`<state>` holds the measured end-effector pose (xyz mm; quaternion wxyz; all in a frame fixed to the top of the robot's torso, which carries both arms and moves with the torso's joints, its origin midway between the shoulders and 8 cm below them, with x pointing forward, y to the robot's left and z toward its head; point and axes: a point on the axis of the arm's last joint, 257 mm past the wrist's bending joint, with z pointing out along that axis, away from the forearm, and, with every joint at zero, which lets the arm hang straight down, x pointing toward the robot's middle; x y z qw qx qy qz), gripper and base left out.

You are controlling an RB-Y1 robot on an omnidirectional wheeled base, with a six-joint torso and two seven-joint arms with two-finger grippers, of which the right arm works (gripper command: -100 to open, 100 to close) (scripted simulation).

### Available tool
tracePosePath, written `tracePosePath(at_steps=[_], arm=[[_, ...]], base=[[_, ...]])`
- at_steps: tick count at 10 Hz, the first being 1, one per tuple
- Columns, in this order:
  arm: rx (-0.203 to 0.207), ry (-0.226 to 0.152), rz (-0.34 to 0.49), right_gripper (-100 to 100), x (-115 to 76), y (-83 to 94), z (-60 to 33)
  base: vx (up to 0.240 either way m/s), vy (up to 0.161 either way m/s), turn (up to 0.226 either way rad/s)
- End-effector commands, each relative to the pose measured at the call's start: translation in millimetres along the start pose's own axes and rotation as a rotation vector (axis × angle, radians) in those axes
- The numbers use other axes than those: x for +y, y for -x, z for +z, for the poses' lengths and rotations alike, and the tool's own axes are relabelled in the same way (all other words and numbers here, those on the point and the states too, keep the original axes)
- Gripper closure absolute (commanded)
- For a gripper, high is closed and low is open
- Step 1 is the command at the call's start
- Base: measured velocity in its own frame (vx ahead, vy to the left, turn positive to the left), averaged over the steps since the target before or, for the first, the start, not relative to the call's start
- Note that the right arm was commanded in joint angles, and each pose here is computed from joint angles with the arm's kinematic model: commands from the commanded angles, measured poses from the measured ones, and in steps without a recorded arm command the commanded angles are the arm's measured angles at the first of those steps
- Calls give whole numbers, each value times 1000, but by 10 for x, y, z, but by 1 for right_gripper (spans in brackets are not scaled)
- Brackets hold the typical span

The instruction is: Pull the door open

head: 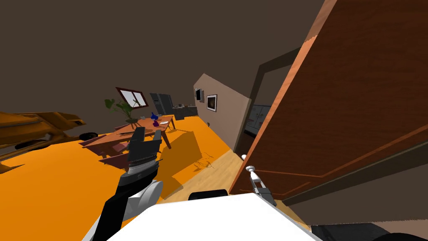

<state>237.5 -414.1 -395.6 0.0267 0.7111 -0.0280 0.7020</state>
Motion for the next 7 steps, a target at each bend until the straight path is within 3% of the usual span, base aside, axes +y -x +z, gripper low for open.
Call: tracePosePath(at_steps=[1, 4, 7], arm=[[12, -11, -1, 100, 22, -36, 18], [2, -21, -2, 100, 14, -4, 15], [6, -37, -2, 100, 17, -14, 29]], base=[[-207, 0, 92], [-128, -16, 72], [-218, -32, 131]])
